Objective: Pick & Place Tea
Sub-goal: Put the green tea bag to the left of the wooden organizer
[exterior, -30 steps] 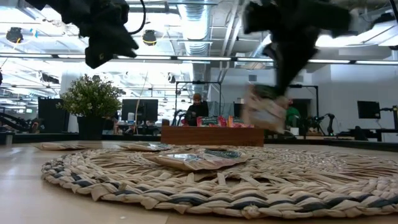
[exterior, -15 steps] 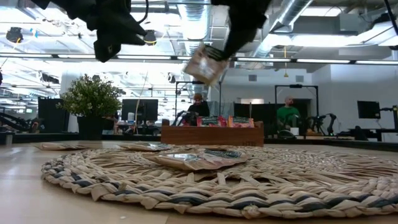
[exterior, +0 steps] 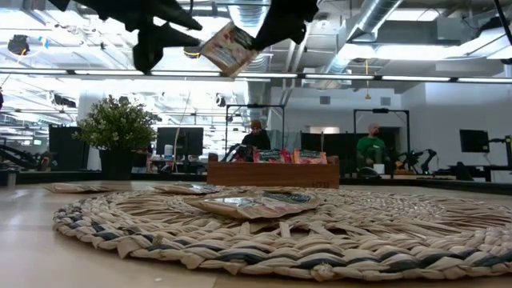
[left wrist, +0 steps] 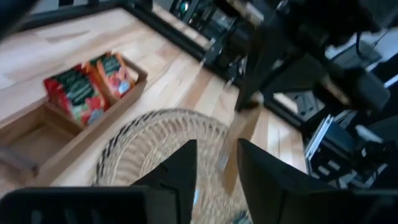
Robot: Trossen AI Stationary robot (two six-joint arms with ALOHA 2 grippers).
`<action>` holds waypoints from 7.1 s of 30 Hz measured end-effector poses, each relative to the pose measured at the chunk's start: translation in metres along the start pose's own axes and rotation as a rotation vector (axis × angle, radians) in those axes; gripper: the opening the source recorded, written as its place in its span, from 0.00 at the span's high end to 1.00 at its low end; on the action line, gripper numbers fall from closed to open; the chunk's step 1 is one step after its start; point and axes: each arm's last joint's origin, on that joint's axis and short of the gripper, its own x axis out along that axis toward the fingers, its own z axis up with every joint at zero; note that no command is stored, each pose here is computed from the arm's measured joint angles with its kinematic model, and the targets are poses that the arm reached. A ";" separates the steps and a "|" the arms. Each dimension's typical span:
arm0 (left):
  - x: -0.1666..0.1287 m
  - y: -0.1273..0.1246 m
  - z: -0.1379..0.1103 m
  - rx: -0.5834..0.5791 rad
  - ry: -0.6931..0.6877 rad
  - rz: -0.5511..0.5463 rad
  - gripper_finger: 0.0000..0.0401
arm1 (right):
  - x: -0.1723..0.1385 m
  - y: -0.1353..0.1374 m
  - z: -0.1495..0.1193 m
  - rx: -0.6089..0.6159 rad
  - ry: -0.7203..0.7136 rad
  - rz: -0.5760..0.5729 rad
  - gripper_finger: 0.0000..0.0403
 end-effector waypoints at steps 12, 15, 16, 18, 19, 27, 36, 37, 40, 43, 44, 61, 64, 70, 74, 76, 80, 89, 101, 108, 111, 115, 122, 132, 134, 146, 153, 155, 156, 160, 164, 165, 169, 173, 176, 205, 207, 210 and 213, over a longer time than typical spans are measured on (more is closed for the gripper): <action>0.031 -0.004 -0.004 -0.017 -0.021 -0.086 0.55 | 0.000 0.000 0.001 0.002 -0.008 0.004 1.00; 0.037 -0.007 -0.002 -0.010 -0.012 -0.087 0.55 | 0.000 0.000 0.001 0.002 -0.008 0.009 1.00; 0.039 -0.008 0.000 0.000 -0.013 -0.087 0.55 | 0.000 0.000 0.001 0.001 -0.006 0.009 1.00; 0.043 -0.010 0.002 0.028 -0.005 -0.081 0.55 | 0.000 0.000 0.001 0.001 -0.006 0.009 1.00; 0.045 -0.012 0.003 0.040 -0.001 -0.078 0.55 | 0.000 0.000 0.001 0.002 -0.006 0.009 1.00; 0.059 -0.017 0.007 0.088 0.073 -0.030 0.55 | 0.000 0.000 -0.001 0.000 0.012 0.016 1.00; 0.063 -0.020 0.010 0.092 0.081 -0.025 0.70 | 0.000 0.000 -0.002 -0.001 0.015 0.019 1.00; 0.063 -0.020 0.010 0.091 0.081 -0.026 0.73 | 0.000 0.000 -0.002 -0.001 0.015 0.019 1.00; 0.063 -0.020 0.010 0.090 0.084 -0.036 0.82 | 0.000 0.000 -0.002 -0.001 0.015 0.020 1.00; 0.063 -0.020 0.010 0.084 0.083 -0.038 0.93 | 0.000 0.000 -0.002 0.000 0.015 0.021 1.00; 0.063 -0.020 0.010 0.083 0.084 -0.041 0.96 | 0.000 0.000 -0.002 0.000 0.015 0.021 1.00; 0.062 -0.019 0.009 0.095 0.091 -0.024 1.00 | 0.001 -0.004 -0.003 -0.019 0.030 0.018 0.85; 0.062 -0.017 0.008 0.113 0.089 0.020 1.00 | 0.001 -0.011 -0.010 -0.001 0.102 0.008 0.76; 0.063 -0.012 0.010 0.186 0.052 0.113 1.00 | -0.003 -0.028 -0.033 0.055 0.341 -0.058 0.67; 0.064 -0.001 0.017 0.213 0.031 0.159 1.00 | -0.004 -0.030 -0.047 0.049 0.436 -0.082 0.68; 0.064 0.007 0.023 0.226 0.020 0.187 1.00 | -0.005 -0.026 -0.055 0.043 0.458 -0.078 0.69; 0.065 0.025 0.036 0.237 -0.008 0.221 1.00 | -0.012 -0.016 -0.074 0.052 0.462 -0.071 0.72; 0.086 0.070 0.049 0.207 -0.097 0.208 1.00 | -0.039 0.007 -0.105 0.161 0.330 -0.083 0.77; 0.121 0.118 0.029 0.176 -0.025 0.316 1.00 | -0.071 0.029 -0.133 0.286 0.213 -0.151 0.77; 0.120 0.123 0.028 0.186 -0.020 0.388 1.00 | -0.070 0.039 -0.143 0.326 0.229 -0.151 0.77; 0.117 0.128 0.018 0.176 -0.012 0.396 1.00 | -0.070 0.041 -0.144 0.316 0.228 -0.153 0.77; 0.110 0.136 0.003 0.122 -0.066 0.395 1.00 | -0.070 0.041 -0.144 0.316 0.225 -0.157 0.77; 0.107 0.136 0.001 0.116 -0.122 0.345 1.00 | -0.069 0.038 -0.143 0.325 0.219 -0.160 0.77; 0.121 0.147 -0.010 0.116 -0.148 0.366 1.00 | -0.068 0.037 -0.141 0.332 0.209 -0.158 0.77; 0.122 0.148 -0.011 0.114 -0.152 0.364 1.00 | -0.068 0.037 -0.141 0.334 0.204 -0.156 0.77; 0.123 0.148 -0.012 0.136 -0.138 0.370 1.00 | -0.068 0.038 -0.140 0.337 0.194 -0.152 0.77; 0.122 0.150 -0.015 0.134 -0.115 0.380 1.00 | -0.068 0.038 -0.138 0.342 0.181 -0.147 0.77; 0.122 0.150 -0.015 0.133 -0.108 0.383 1.00 | -0.068 0.038 -0.138 0.343 0.178 -0.146 0.77; 0.122 0.150 -0.016 0.133 -0.104 0.385 1.00 | -0.068 0.038 -0.138 0.343 0.178 -0.145 0.77; 0.122 0.150 -0.016 0.132 -0.102 0.385 1.00 | -0.068 0.038 -0.138 0.343 0.177 -0.145 0.77; 0.122 0.151 -0.016 0.134 -0.106 0.394 1.00 | -0.068 0.038 -0.138 0.344 0.175 -0.144 0.77; 0.122 0.151 -0.016 0.134 -0.107 0.397 1.00 | -0.068 0.038 -0.138 0.344 0.175 -0.144 0.77; 0.122 0.151 -0.016 0.156 -0.104 0.402 1.00 | -0.068 0.038 -0.138 0.344 0.175 -0.144 0.77; 0.122 0.151 -0.016 0.158 -0.104 0.403 0.96 | -0.068 0.038 -0.138 0.344 0.175 -0.144 0.77; 0.122 0.151 -0.016 0.159 -0.104 0.404 0.89 | -0.068 0.038 -0.138 0.344 0.174 -0.144 0.77; 0.044 0.066 -0.007 0.227 0.210 0.149 0.68 | -0.068 0.038 -0.138 0.283 0.178 -0.138 0.77; 0.043 0.060 -0.019 0.208 0.293 0.157 0.68 | -0.068 0.039 -0.137 0.262 0.176 -0.137 0.77; 0.046 0.050 -0.033 0.231 0.359 0.126 0.68 | -0.068 0.038 -0.137 0.241 0.170 -0.149 0.77; 0.051 0.044 -0.045 0.283 0.411 0.110 0.68 | -0.068 0.038 -0.137 0.236 0.163 -0.158 0.77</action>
